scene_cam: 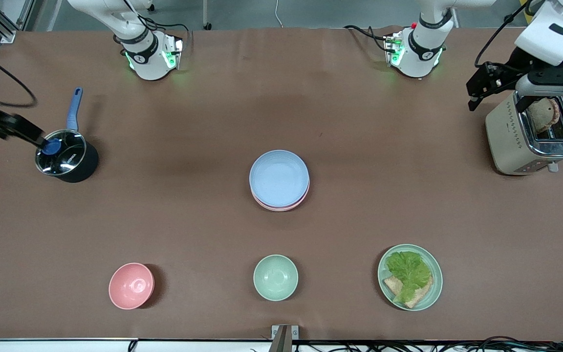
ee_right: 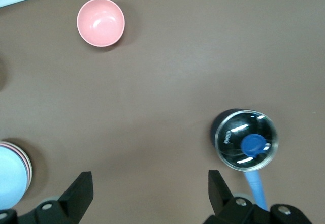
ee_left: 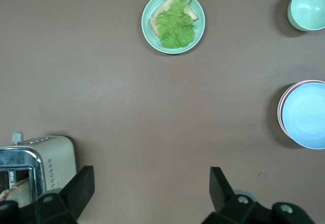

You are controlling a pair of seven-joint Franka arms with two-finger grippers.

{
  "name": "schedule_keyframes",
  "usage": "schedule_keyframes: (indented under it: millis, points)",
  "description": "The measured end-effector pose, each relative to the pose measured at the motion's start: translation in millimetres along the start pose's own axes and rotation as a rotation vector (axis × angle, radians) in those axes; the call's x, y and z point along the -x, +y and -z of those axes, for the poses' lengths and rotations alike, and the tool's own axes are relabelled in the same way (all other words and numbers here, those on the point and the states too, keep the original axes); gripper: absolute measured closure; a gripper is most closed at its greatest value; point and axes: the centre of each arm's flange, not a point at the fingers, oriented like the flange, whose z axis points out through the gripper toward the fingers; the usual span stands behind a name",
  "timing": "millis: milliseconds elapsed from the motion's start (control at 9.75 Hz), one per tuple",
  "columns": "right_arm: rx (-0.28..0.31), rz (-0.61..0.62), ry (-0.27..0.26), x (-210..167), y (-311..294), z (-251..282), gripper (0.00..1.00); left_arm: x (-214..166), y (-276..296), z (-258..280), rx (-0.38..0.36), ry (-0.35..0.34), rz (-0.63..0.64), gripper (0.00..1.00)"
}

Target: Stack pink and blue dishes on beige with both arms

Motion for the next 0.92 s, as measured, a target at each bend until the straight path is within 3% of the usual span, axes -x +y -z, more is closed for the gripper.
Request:
schedule_keyframes:
  millis: [205,923]
  points:
    - [0.007,0.13,0.015,-0.5,8.1,15.3,0.0,-13.4,-12.2,14.0,-0.002,-0.018,0.01,0.0]
    - [0.002,0.056,0.01,-10.7,22.3,14.1,0.0,-34.0,-17.0,4.5,-0.001,-0.042,0.009,0.0]
